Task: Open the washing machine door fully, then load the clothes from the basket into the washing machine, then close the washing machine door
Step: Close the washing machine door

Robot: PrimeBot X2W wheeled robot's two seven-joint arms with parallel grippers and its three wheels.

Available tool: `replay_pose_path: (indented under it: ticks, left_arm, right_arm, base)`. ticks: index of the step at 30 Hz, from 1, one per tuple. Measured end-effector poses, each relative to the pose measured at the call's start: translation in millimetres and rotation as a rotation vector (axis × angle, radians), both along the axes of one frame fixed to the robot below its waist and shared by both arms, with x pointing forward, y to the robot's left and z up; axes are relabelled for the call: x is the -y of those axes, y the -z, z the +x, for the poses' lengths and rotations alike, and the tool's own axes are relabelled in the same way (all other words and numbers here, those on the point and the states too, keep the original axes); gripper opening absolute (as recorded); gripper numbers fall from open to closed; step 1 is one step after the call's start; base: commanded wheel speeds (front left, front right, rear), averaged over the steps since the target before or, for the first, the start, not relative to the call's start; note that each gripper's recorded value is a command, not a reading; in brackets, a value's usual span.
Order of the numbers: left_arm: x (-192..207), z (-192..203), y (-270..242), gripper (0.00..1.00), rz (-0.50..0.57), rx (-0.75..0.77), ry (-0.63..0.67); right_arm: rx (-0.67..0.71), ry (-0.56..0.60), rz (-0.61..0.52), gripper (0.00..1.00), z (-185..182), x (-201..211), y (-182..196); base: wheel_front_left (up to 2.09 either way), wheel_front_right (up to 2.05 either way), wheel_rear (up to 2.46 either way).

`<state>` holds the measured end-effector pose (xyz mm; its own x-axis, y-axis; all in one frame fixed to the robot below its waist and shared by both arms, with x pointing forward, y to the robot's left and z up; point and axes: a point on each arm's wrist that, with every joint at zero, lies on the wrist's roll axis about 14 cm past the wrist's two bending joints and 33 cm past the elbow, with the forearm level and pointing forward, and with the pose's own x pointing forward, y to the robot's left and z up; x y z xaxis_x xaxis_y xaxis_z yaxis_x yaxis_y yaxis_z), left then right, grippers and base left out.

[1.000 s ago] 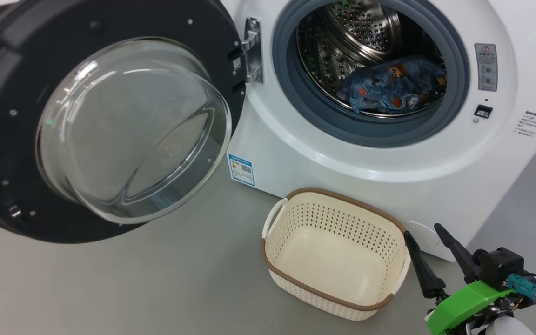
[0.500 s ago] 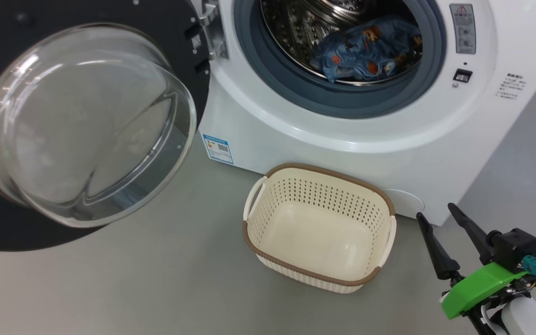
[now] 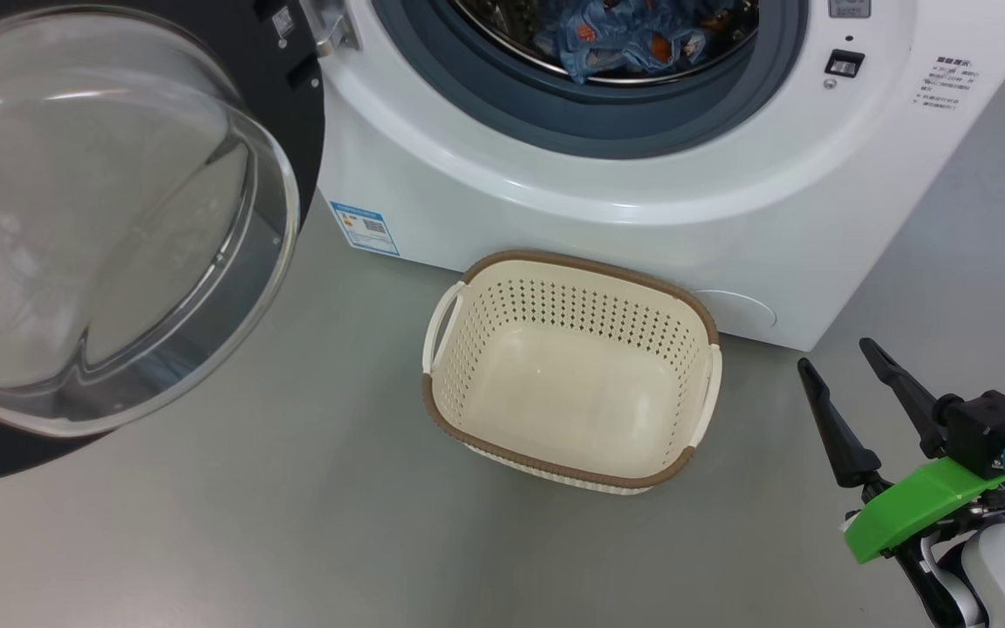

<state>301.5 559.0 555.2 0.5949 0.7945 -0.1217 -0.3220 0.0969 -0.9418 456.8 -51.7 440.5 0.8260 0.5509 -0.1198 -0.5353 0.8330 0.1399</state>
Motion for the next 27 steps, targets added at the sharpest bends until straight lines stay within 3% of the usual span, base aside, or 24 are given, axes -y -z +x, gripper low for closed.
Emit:
replay_pose_path:
  ticks: [13,27]
  left_arm:
    - [10,10,23,0.00,-0.079,-0.063,0.085]
    - [38,5,26,0.00,-0.121,-0.147,0.383]
  right_arm:
    - [-0.003,0.014,-0.013,1.00,-1,6,0]
    - [0.023,0.008,-0.013,1.00,-6,1,-14]
  base:
    - [0.00,0.00,0.00]
    - [0.00,0.00,0.00]
